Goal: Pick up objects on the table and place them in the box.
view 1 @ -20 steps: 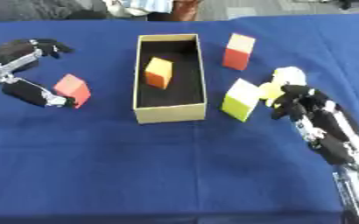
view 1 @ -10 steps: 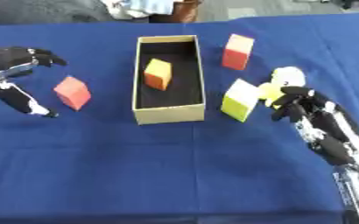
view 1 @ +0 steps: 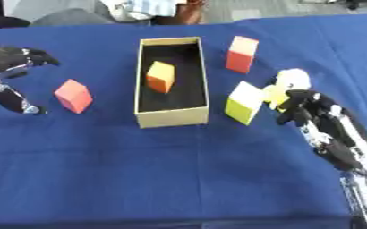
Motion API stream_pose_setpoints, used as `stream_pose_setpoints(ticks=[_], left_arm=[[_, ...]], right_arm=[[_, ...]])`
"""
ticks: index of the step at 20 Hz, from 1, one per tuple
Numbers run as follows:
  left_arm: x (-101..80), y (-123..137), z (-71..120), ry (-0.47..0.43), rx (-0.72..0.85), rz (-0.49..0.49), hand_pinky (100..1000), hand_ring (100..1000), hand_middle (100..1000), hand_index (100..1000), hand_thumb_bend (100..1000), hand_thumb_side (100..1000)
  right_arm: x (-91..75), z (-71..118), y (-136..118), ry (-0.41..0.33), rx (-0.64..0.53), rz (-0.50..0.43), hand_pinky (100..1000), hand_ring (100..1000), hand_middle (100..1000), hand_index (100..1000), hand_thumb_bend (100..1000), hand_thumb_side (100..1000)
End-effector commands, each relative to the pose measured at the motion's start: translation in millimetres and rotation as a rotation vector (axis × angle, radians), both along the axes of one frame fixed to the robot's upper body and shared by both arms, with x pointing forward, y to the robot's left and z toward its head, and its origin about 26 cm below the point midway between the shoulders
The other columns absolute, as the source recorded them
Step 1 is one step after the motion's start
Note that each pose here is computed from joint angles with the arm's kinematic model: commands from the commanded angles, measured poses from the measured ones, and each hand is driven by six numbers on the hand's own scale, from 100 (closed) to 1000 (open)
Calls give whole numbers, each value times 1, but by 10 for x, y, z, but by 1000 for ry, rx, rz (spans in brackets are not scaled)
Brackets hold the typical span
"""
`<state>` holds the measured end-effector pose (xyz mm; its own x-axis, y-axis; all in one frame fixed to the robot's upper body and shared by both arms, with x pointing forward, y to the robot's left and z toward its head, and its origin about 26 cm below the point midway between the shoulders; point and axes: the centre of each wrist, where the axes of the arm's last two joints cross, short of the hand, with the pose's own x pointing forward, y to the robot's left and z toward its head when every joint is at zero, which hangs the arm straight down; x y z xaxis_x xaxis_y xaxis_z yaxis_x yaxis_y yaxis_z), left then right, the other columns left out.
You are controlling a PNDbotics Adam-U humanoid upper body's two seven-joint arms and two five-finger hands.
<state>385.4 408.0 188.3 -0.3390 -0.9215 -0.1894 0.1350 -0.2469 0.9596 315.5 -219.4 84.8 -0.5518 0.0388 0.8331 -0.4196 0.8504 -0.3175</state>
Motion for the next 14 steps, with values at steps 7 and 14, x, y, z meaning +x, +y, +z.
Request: stream_pose_setpoints(ticks=[7,14], left_arm=[[128,-35,105,-40,38,-19,840,820,829,926,582,163],[196,-100,50,-11,59,-52,840,821,830,925,583,165]], right_arm=[[7,42,-28,-15,-19,2,575,571,613,796,100,465],[5,37,-26,-13,-18,2,575,571,613,796,100,465]])
